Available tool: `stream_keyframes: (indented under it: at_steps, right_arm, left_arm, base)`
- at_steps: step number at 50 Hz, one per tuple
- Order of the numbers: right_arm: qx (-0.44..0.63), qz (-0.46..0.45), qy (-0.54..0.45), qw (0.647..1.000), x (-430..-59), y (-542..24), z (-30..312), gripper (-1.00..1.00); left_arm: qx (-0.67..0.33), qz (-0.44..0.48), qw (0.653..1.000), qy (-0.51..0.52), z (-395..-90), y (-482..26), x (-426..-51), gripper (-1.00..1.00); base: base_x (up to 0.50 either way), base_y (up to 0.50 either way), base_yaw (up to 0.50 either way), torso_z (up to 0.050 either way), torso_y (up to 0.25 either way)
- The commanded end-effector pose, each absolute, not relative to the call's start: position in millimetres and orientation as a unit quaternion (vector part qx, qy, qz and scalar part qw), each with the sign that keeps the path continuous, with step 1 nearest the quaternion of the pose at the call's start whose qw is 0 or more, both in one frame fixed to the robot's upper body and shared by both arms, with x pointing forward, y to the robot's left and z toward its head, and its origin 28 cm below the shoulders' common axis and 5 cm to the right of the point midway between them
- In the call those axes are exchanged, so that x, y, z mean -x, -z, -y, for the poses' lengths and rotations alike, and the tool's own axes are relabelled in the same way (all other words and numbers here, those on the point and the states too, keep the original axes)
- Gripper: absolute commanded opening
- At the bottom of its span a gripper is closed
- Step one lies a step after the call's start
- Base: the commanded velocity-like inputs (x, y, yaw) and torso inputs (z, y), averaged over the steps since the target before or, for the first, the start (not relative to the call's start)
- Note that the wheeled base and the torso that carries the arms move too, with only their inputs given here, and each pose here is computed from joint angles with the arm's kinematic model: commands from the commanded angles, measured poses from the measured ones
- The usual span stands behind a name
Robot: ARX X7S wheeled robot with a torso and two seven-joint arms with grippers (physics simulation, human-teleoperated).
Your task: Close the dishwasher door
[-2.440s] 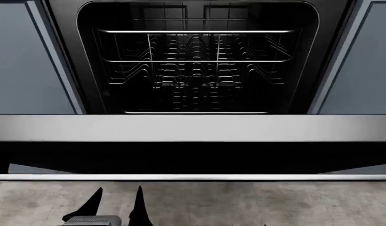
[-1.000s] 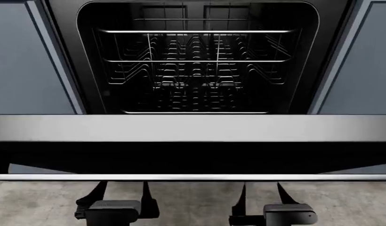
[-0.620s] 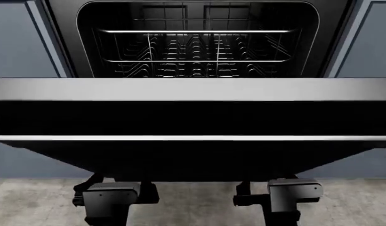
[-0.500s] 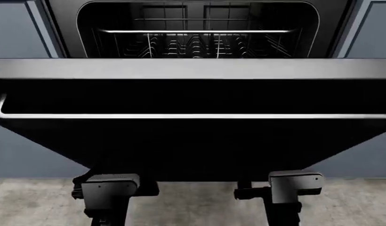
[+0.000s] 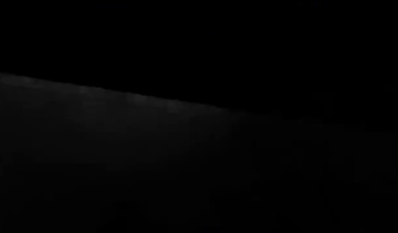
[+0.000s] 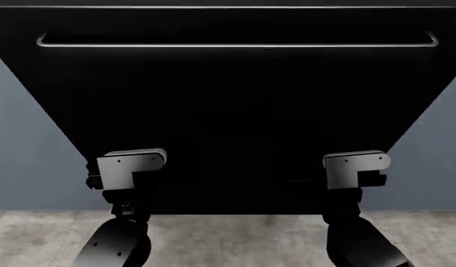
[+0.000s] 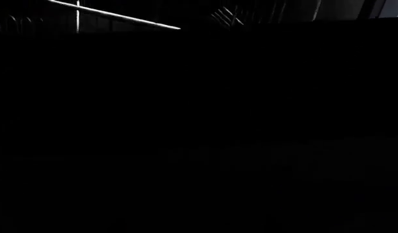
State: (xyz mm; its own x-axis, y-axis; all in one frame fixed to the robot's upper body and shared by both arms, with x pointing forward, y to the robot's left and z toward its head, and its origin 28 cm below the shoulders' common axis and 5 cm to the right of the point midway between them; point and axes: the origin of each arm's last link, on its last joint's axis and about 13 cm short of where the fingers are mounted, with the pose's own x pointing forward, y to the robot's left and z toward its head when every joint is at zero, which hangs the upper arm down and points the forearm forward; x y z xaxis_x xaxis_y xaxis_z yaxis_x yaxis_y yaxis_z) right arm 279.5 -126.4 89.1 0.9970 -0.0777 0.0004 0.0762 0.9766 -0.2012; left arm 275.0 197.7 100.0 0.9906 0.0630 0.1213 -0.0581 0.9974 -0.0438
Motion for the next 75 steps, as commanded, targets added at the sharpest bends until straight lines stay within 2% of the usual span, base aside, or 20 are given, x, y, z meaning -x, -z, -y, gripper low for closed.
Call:
stream_keyframes:
  at_steps: [1, 24, 58, 61, 75]
  right_arm:
    - [0.130, 0.042, 0.066, 0.988, -302, -131, 133, 1.00]
    - [0.118, 0.040, 0.076, 0.989, -337, -160, 138, 1.00]
    - [0.101, 0.022, 0.123, 0.987, -350, -187, 176, 1.00]
    - [0.074, 0.007, 0.090, 0.993, -351, -186, 177, 1.00]
    - [0.099, -0.005, 0.122, 0.988, -363, -201, 182, 1.00]
  left_arm:
    - [0.018, 0.093, 0.995, -0.032, -194, -135, -288, 1.00]
    - [0.000, 0.107, 0.994, -0.027, -181, -172, -313, 1.00]
    - [-0.007, 0.108, 0.994, -0.012, -161, -187, -342, 1.00]
    - [-0.003, 0.102, 0.995, -0.009, -161, -186, -346, 1.00]
    - [0.017, 0.094, 0.995, -0.008, -155, -199, -352, 1.00]
  base:
    - [0.00, 0.00, 0.00, 0.000, 0.000]
    - [0.00, 0.00, 0.00, 0.000, 0.001]
    - [0.00, 0.00, 0.00, 0.000, 0.001]
    - [0.00, 0.00, 0.00, 0.000, 0.000]
    - [0.00, 0.00, 0.00, 0.000, 0.000]
